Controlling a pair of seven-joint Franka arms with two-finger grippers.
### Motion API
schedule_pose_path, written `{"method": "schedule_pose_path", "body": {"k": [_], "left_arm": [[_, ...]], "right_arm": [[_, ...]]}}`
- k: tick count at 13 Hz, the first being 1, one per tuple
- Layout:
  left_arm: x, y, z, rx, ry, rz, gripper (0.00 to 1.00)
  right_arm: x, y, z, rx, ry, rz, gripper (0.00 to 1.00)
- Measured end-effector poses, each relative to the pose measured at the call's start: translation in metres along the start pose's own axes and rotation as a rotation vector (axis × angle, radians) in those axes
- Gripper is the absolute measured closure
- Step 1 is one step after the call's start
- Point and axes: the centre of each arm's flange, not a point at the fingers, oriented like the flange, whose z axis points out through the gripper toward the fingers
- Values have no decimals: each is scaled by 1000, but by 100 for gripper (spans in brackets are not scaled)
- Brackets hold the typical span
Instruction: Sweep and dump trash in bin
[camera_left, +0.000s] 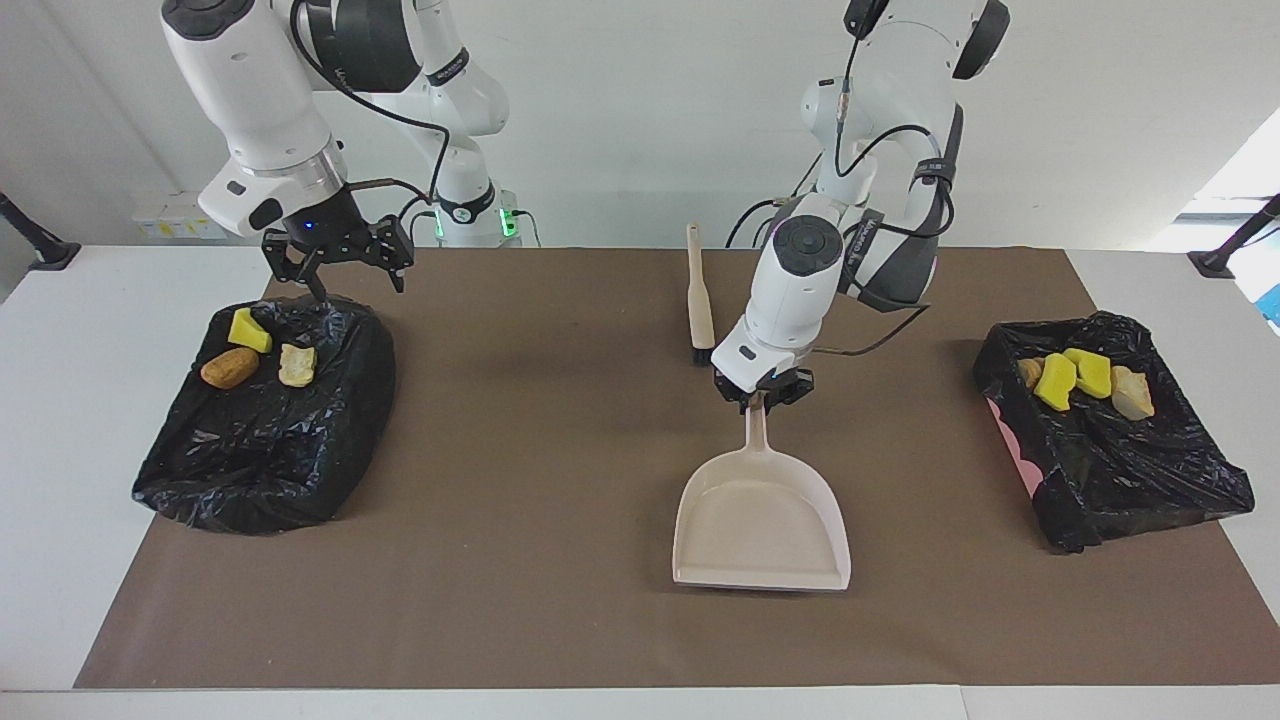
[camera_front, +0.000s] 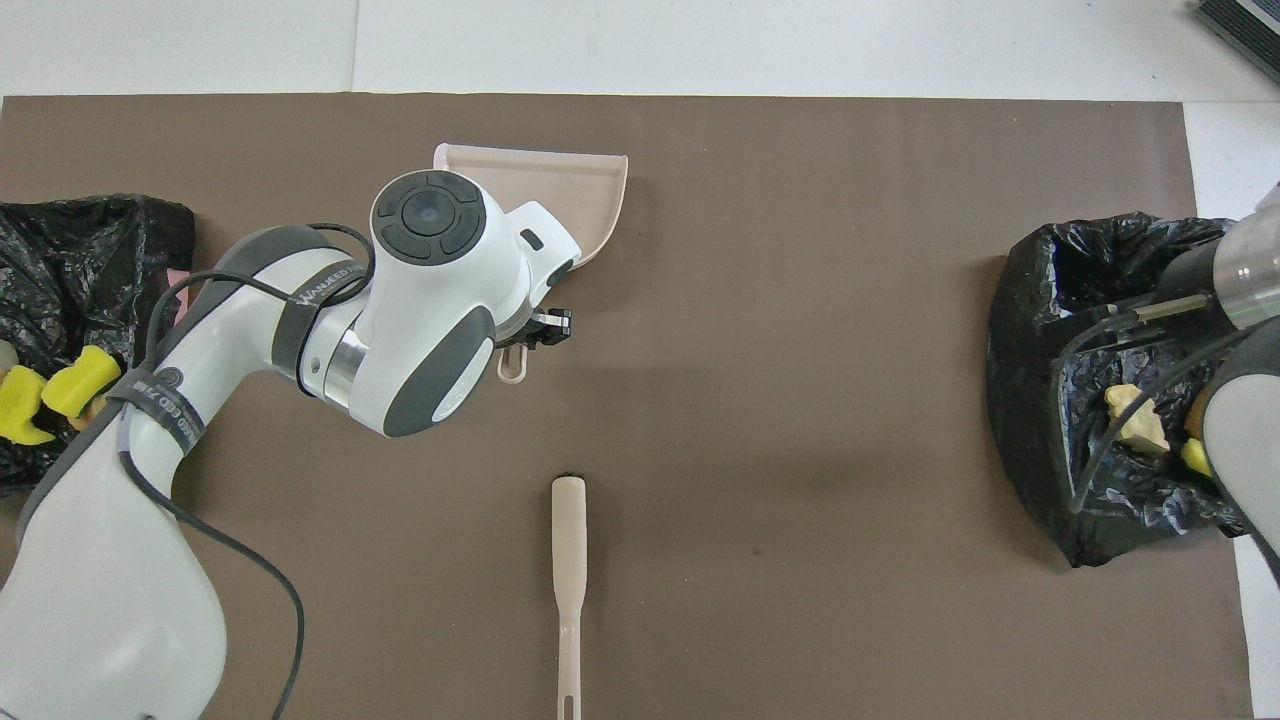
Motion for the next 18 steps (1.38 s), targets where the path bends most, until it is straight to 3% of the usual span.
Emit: {"method": "schedule_pose_path", "body": {"k": [3,7,8,13,18], "left_arm": [[8,23,25,-23,-27,-27,69],[10,36,36,-51,-11,-15,68],[10,37,36,-52,-10,-13,62],[8,30,11,-39,18,-18,0],[10,-64,-64,75,70,52,0]], "right_arm": [[-5,22,-1,3,-16,42,0],[-5,37,-22,17,-62,98,0],[-4,41,-26,19,-60,130,0],[-8,31,-34,19,-52,191,0],[-20,34,-47,22,-39,199,0]]}}
